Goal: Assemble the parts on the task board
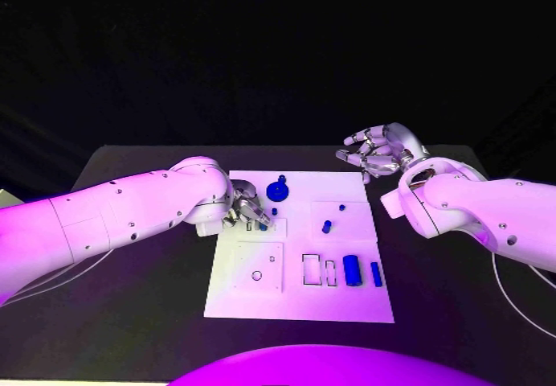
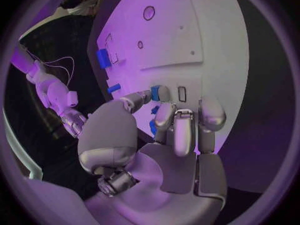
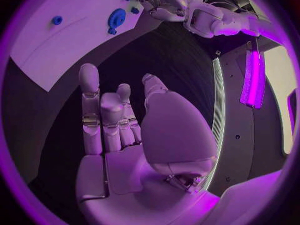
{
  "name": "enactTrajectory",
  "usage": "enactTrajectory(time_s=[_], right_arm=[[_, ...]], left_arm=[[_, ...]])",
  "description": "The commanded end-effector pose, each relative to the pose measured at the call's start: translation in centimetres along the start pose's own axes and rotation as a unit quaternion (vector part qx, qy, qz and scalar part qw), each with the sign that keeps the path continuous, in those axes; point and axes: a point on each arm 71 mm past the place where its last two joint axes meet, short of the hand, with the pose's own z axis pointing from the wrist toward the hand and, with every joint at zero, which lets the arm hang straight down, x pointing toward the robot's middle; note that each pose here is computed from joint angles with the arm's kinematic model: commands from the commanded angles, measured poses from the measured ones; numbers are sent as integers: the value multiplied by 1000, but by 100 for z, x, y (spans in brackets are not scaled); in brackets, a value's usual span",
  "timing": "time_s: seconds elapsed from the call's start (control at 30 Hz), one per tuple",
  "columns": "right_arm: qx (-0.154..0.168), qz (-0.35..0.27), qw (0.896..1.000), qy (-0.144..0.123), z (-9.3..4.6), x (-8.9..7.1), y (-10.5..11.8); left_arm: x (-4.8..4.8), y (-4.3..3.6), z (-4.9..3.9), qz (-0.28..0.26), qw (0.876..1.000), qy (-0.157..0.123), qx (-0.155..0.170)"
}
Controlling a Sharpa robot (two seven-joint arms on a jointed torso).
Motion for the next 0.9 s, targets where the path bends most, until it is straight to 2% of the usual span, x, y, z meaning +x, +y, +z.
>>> enactTrajectory(time_s=[0.03,0.43,0.9], right_arm=[[-6,-1,1000,7,-4,13,8],[-7,-2,1000,7,-8,15,-4],[-9,-2,1000,9,-12,21,-23]], left_arm=[[33,-11,0,5,1000,4,5],[23,17,-29,5,1000,-3,5],[-60,2,-140,-5,1000,-26,17]])
